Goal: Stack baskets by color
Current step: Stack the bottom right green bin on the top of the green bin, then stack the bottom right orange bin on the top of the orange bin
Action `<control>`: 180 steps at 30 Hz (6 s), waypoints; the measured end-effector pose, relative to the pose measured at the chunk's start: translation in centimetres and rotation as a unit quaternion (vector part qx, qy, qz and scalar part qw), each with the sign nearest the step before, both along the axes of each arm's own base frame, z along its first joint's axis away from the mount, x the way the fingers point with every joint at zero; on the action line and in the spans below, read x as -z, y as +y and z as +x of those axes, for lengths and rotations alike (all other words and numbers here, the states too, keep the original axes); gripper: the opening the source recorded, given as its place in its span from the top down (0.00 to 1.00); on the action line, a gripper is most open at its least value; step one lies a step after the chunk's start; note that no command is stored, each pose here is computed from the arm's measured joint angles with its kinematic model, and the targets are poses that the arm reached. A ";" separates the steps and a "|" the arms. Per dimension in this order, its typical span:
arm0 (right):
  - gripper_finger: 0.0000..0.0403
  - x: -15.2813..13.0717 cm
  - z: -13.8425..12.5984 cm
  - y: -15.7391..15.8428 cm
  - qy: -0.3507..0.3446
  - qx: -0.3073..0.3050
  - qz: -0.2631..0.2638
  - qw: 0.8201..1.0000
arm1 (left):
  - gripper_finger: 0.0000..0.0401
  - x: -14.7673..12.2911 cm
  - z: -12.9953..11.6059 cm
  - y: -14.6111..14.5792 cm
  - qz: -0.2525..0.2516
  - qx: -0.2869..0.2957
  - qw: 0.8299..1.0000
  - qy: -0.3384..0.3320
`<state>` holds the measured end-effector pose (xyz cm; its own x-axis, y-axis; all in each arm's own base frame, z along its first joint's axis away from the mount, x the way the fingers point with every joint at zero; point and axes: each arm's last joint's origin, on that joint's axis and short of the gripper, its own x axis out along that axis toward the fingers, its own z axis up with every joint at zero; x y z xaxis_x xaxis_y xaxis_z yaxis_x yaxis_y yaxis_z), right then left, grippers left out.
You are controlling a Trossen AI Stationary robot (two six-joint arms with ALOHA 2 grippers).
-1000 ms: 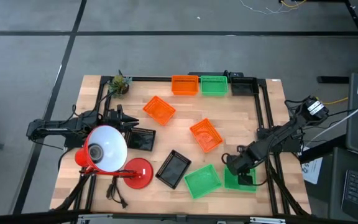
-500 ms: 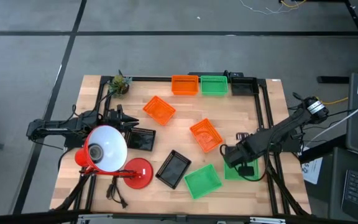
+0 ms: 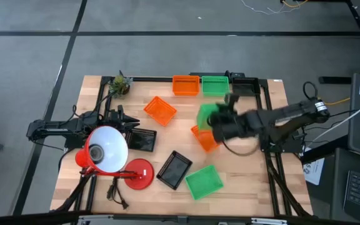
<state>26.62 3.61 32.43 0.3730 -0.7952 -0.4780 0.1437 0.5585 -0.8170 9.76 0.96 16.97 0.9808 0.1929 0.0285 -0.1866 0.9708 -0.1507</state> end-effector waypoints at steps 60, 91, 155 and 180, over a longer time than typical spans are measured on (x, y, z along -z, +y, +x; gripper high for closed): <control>0.75 8.0 -3.7 -32.3 0.074 -0.028 0.249 0.965 | 0.84 0.0 0.0 0.0 0.048 -0.002 0.999 0.009; 0.82 12.9 2.0 -30.7 0.159 0.062 0.081 0.982 | 0.84 0.0 0.0 0.0 0.051 -0.002 0.999 0.010; 0.82 11.5 2.8 -19.8 0.032 -0.085 0.518 0.851 | 0.84 0.0 0.0 0.0 0.035 -0.009 0.999 0.007; 0.82 10.9 7.9 -5.6 0.107 -0.263 0.433 0.855 | 0.84 0.0 0.0 0.0 0.025 -0.009 1.000 0.005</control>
